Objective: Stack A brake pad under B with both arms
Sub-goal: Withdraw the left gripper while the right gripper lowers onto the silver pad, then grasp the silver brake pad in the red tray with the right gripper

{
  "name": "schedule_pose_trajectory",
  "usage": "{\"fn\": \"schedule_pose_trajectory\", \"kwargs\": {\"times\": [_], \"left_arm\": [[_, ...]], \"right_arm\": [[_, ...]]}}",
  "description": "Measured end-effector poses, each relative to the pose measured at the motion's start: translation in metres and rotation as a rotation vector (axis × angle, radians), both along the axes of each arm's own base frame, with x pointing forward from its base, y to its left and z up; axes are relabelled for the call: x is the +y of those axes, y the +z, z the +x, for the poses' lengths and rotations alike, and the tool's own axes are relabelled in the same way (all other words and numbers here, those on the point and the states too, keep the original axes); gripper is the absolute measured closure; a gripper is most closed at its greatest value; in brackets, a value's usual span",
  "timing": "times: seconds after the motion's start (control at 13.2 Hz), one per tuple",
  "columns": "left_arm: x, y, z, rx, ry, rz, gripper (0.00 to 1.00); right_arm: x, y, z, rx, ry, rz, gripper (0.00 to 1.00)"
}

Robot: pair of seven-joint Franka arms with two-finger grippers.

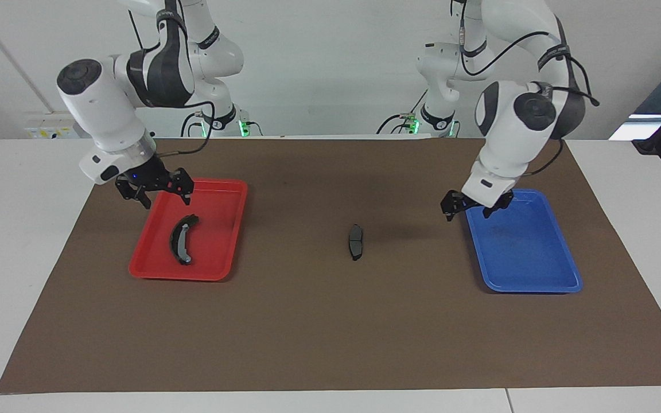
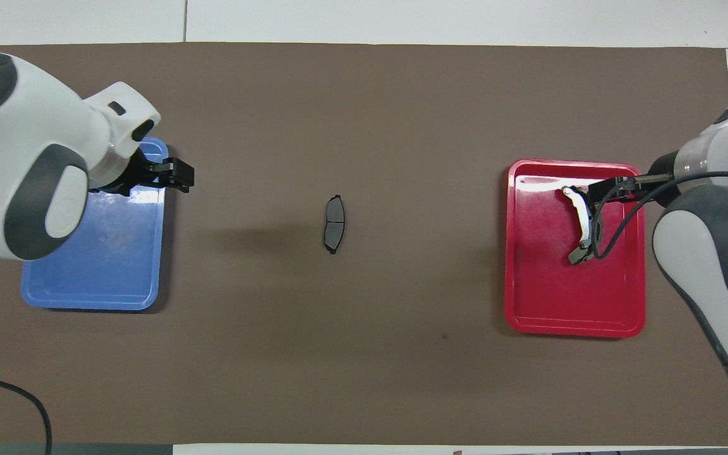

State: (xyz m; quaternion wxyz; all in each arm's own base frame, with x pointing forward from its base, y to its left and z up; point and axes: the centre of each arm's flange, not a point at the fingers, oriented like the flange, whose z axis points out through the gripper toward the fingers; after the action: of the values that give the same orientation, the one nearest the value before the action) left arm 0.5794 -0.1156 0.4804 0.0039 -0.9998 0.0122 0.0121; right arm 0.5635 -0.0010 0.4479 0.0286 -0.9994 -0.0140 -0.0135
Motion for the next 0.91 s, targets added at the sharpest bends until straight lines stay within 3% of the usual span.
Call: {"fn": "schedule_pose_trajectory", "kwargs": {"times": [0.3,0.6,0.91], "left_arm": [[0.086,0.067,-0.018,0.009,-0.034,-0.005,0.0],[0.106,0.139,-0.031,0.025,-0.035,-0.006,0.0],[0.114,0.145,-0.039,0.075,-0.044,-0.008,0.0]], "right_arm": [[-0.005,-0.084,0.007,-0.004,-0.017,-0.016,0.0],[-0.024,-0.112,0.001,0.027,-0.045,-0.02,0.0],[-0.036,-0.125,-0.003,0.049,-0.055,-0.021,0.0]]}}
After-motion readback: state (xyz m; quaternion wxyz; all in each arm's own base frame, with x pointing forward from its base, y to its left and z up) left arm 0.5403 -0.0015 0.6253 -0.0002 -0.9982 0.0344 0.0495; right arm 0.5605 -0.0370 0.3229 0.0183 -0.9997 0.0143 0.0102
